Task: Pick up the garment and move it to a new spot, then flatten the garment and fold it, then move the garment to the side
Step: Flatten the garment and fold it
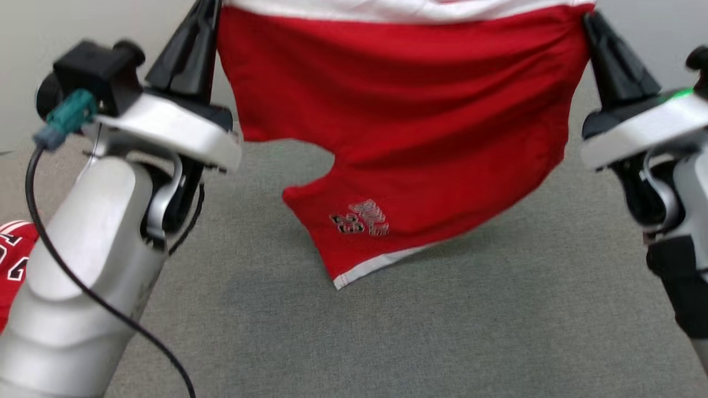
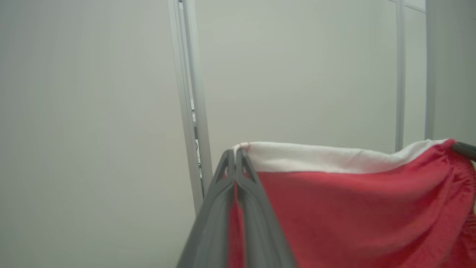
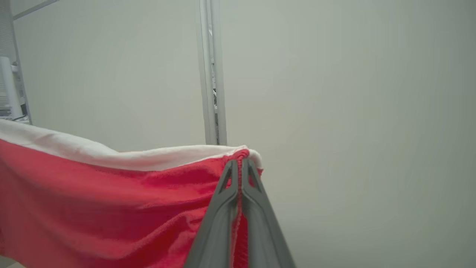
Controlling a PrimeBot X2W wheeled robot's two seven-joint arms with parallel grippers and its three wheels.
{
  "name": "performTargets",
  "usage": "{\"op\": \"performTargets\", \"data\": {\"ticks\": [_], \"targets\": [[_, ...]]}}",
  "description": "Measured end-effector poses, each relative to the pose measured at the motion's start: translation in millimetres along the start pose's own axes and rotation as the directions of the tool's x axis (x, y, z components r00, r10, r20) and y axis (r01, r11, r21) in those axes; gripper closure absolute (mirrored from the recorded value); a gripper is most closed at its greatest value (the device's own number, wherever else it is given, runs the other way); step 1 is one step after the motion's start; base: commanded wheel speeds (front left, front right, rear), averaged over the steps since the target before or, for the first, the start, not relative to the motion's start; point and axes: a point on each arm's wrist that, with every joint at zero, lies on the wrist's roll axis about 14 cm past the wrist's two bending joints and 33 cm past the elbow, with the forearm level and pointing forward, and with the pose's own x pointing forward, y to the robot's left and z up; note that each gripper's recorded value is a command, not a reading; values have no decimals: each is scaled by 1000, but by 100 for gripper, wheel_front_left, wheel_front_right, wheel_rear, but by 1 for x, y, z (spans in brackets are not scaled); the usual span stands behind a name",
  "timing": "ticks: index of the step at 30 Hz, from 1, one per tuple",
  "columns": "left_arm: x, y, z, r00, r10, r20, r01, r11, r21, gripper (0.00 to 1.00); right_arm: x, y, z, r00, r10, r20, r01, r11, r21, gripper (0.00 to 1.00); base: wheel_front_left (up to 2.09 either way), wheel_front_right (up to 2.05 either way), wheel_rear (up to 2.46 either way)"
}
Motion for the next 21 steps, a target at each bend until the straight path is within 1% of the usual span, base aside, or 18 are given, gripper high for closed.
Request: {"op": "performTargets", "data": {"ticks": [1, 2, 6, 8, 9, 12, 14, 17, 19, 21], "targets": [[11, 3, 1, 1000, 1, 1, -1, 1000, 4, 100, 11, -3, 2, 1000, -2, 5, 2, 1000, 3, 100, 0, 0, 0], [22, 4, 3, 1000, -3, 6, 3, 1000, 2, 100, 21, -6, 3, 1000, -1, 0, 1, 1000, -21, 100, 0, 0, 0], [62, 14, 9, 1000, -3, 13, 3, 1000, 14, 100, 62, -16, 12, 1000, -10, 22, 11, 999, -50, 100, 0, 0, 0], [74, 23, 10, 1000, 11, 11, -12, 1000, 14, 100, 77, -20, 11, 1000, -21, 20, 22, 998, -55, 100, 0, 0, 0], [74, 23, 10, 1000, 11, 11, -12, 1000, 14, 100, 77, -20, 11, 1000, -21, 20, 22, 998, -55, 100, 0, 0, 0], [85, 36, 6, 999, 44, -19, -43, 999, 14, 100, 94, -19, 16, 998, -47, 36, 48, 999, -12, 100, 0, 0, 0], [92, 41, 10, 998, 60, -26, -59, 998, 23, 100, 101, -20, 26, 996, -75, 58, 73, 997, 38, 100, 0, 0, 0], [104, 45, 14, 997, 64, -37, -63, 998, 30, 100, 111, -27, 36, 991, -106, 78, 101, 993, 65, 100, 0, 0, 0], [108, 45, 2, 995, 63, -71, -61, 998, 29, 100, 116, -25, 27, 993, -104, 61, 100, 993, 65, 100, 0, 0, 0], [110, 50, -13, 993, 69, -100, -66, 997, 30, 100, 121, -18, 6, 996, -88, 17, 87, 994, 62, 100, 0, 0, 0]]}}
